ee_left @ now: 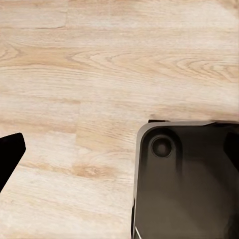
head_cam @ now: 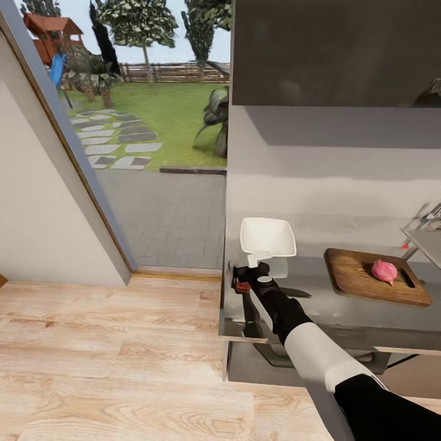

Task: In the kitchen, take the Vidalia onion out of the sink, dice it on the chopping board with the paring knife, put the diced onion into the bowl on the countertop, then place both the paring knife and the chopping board into the sink.

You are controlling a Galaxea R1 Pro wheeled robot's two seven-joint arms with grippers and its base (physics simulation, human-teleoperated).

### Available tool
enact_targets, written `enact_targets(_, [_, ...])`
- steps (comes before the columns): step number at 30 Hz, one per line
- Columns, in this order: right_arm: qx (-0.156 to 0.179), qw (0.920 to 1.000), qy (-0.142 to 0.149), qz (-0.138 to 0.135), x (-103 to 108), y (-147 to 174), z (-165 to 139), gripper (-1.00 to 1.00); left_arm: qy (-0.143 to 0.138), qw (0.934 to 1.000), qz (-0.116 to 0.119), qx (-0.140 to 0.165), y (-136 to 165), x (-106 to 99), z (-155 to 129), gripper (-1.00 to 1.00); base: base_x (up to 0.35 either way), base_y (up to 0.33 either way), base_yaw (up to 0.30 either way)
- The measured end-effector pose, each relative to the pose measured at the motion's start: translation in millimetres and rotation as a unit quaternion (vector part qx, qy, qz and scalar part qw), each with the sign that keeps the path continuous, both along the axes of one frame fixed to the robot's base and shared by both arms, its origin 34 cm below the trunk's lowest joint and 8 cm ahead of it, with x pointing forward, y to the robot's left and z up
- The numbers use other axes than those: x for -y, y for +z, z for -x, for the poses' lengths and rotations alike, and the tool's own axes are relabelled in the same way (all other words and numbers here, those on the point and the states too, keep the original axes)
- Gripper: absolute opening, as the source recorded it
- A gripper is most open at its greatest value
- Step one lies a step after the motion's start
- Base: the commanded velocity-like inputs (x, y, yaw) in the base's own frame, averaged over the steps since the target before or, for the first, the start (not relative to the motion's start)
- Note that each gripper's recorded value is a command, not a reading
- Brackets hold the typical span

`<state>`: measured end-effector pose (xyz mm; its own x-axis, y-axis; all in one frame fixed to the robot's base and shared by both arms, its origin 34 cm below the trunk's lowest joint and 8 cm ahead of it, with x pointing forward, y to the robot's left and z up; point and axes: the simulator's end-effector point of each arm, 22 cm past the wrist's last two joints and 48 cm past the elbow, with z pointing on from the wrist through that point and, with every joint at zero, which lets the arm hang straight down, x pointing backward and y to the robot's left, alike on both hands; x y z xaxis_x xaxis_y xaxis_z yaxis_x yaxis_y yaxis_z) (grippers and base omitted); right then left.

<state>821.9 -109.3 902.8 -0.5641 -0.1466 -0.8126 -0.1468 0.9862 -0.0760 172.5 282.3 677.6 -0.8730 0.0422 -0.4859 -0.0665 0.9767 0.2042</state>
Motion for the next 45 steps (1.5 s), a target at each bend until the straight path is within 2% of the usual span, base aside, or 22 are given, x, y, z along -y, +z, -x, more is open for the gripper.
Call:
enact_targets(28, [-0.024, 0.9994, -0.021, -0.011, 11.3, -1.6, 1.6, 1.00, 0.000, 1.0000, 0.000, 0.000, 0.1, 0.1, 0.2, 1.00, -0.001, 0.000, 0.000])
enact_targets(45, [-0.022, 0.9995, -0.020, -0.008, 11.4, -1.4, 0.9, 1.00, 0.000, 1.0000, 0.000, 0.000, 0.0, -0.1, 0.1, 1.00, -0.208, 0.000, 0.000])
